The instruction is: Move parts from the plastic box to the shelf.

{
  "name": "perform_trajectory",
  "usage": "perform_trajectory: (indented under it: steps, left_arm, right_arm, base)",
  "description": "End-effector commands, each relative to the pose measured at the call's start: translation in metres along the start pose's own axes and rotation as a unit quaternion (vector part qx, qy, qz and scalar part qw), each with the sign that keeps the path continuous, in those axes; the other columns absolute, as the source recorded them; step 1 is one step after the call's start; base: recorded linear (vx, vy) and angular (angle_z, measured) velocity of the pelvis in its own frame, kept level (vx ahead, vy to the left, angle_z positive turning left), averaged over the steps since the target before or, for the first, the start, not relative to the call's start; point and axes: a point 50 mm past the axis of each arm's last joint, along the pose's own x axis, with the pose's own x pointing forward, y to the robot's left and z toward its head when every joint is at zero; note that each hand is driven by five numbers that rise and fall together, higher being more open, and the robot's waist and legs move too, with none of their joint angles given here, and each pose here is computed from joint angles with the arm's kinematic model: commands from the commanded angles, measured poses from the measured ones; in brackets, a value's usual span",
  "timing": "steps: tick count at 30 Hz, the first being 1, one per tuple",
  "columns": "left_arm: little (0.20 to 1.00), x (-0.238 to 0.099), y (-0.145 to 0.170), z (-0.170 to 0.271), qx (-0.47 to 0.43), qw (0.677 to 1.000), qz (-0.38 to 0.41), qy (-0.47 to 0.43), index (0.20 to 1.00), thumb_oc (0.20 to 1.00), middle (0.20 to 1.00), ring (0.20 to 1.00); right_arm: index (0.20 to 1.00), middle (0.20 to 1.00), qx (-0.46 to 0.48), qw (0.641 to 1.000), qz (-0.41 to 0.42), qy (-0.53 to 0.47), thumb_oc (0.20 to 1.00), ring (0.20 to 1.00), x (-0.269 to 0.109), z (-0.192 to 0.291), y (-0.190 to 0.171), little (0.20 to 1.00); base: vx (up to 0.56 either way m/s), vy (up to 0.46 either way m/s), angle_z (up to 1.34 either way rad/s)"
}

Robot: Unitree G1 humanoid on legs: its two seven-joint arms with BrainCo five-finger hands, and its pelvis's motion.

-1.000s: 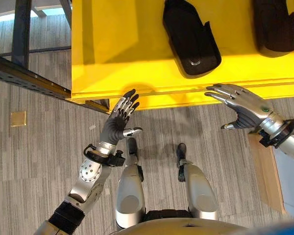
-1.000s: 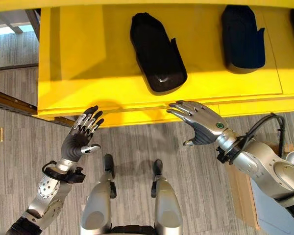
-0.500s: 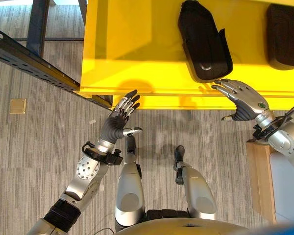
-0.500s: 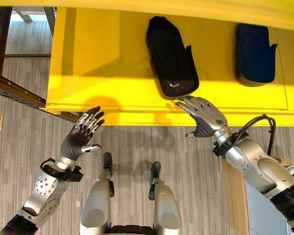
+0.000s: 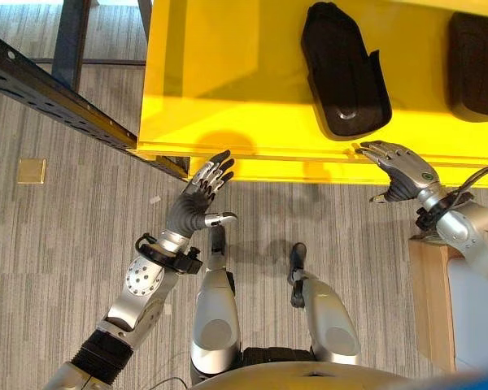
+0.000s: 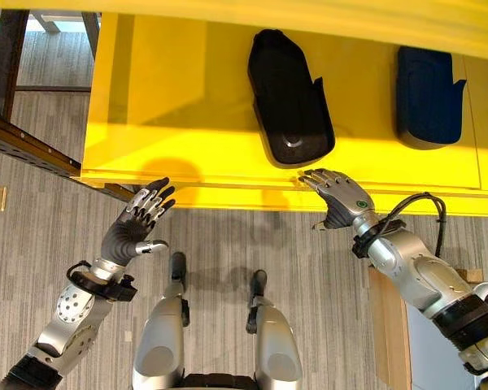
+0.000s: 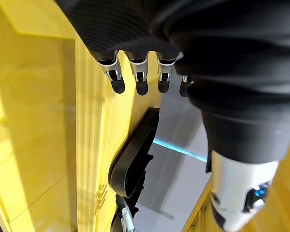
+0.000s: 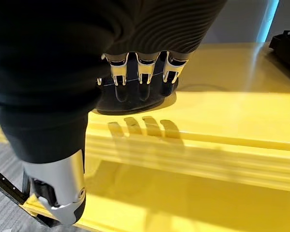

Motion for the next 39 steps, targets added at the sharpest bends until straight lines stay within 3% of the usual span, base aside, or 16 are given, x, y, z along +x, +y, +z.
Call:
perform_trajectory:
  steps: [1, 18, 39]
  left_arm:
    - [1.000, 0.002, -0.006, 0.020, 0.002, 0.998, -0.025, -0.053, 1.000, 1.000, 1.000, 1.000]
    - [1.000, 0.010, -0.015, 0.013, -0.021, 0.997, -0.046, -0.057, 1.000, 1.000, 1.000, 1.000]
    - [1.000, 0.018, -0.028, 0.011, -0.046, 0.995, -0.052, -0.068, 1.000, 1.000, 1.000, 1.000]
  right_arm:
    - [1.000, 1.000, -0.021, 0.998, -0.049, -0.032, 1.000, 1.000, 0.013, 0.009, -0.021, 1.000]
    - [1.000, 1.000, 0.001, 0.999, -0.049, -0.024, 1.000, 1.000, 0.056, 0.022, -0.024, 1.000]
    - [1.000, 1.000, 0.069, 0.991, -0.108, 0.046, 1.000, 1.000, 0.076, 0.014, -0.037, 1.000]
  base:
    - [0.00, 0.000, 0.00]
    - [0.00, 0.018, 0.03]
    - [0.00, 0.011, 0.00]
